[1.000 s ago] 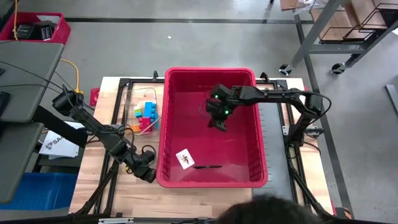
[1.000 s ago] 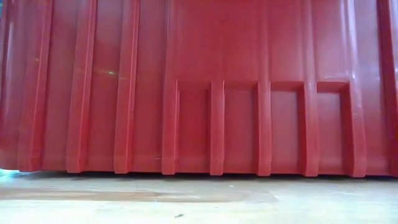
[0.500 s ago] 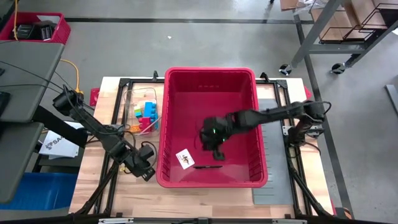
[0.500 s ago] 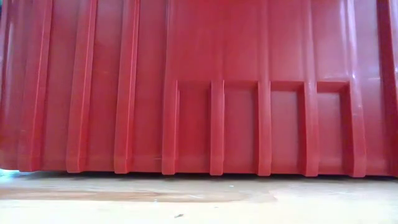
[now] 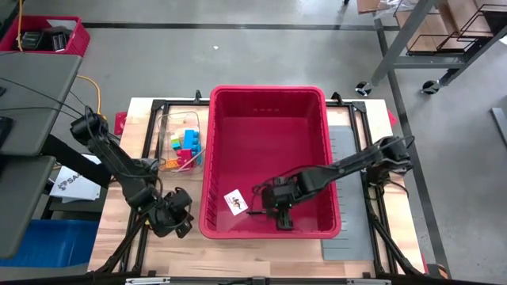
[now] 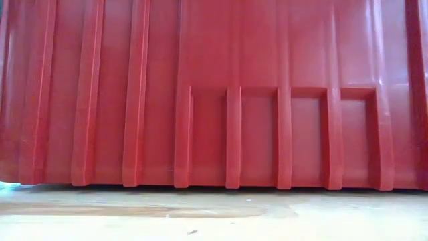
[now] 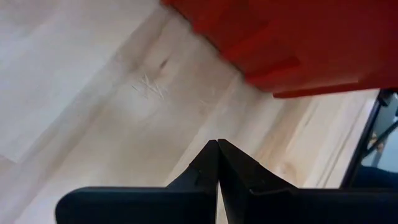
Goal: Sort blocks
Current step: Remove the black pen from the bin
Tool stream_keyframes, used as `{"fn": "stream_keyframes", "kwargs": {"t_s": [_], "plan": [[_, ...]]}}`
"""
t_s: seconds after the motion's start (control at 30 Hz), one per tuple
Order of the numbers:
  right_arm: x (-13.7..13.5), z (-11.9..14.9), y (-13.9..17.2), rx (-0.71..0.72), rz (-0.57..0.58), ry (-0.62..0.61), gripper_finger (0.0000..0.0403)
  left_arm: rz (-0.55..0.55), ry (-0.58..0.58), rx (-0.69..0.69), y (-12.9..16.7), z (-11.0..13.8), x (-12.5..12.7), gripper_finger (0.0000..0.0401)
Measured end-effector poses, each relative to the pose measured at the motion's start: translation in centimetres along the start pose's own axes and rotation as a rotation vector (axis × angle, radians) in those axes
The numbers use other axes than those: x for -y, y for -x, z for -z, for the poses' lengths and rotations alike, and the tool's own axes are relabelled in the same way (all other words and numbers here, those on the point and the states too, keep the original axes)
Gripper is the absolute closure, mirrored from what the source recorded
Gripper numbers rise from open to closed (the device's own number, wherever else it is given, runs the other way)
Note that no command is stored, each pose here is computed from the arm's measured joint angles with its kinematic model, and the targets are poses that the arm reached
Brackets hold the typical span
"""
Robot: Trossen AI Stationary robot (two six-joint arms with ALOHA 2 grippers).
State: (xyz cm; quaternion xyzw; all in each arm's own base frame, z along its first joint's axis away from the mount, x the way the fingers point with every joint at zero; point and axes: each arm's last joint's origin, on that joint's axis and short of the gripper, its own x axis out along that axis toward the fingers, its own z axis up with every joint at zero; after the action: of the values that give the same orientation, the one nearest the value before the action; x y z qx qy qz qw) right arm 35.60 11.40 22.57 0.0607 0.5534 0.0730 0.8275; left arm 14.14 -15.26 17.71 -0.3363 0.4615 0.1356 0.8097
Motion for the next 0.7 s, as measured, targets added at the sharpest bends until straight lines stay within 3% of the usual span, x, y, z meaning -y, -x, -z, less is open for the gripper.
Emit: {"fn": "stream_keyframes", "kwargs": {"t_s": [0.17,0.53,0.6,0.7], "plan": [[-0.3,0.5,-3.5,-0.056,0.098,0.14,0.0179,-0.017,0.008,0.041,0.0,0.0,-0.2,0.0401],[0.9,2.0,-10.3,-0.238,0.134,0.162,0.0182,-0.028,0.092,0.055,-0.2,-0.5,-0.3,0.0401],[1.1,2.3,-10.9,-0.269,0.139,0.139,0.0207,-0.03,0.091,0.056,-0.2,-0.5,-0.3,0.0401],[1.2,2.5,-11.4,-0.286,0.149,0.115,0.0298,-0.029,0.093,0.056,-0.2,-0.5,-0.3,0.0401]]}}
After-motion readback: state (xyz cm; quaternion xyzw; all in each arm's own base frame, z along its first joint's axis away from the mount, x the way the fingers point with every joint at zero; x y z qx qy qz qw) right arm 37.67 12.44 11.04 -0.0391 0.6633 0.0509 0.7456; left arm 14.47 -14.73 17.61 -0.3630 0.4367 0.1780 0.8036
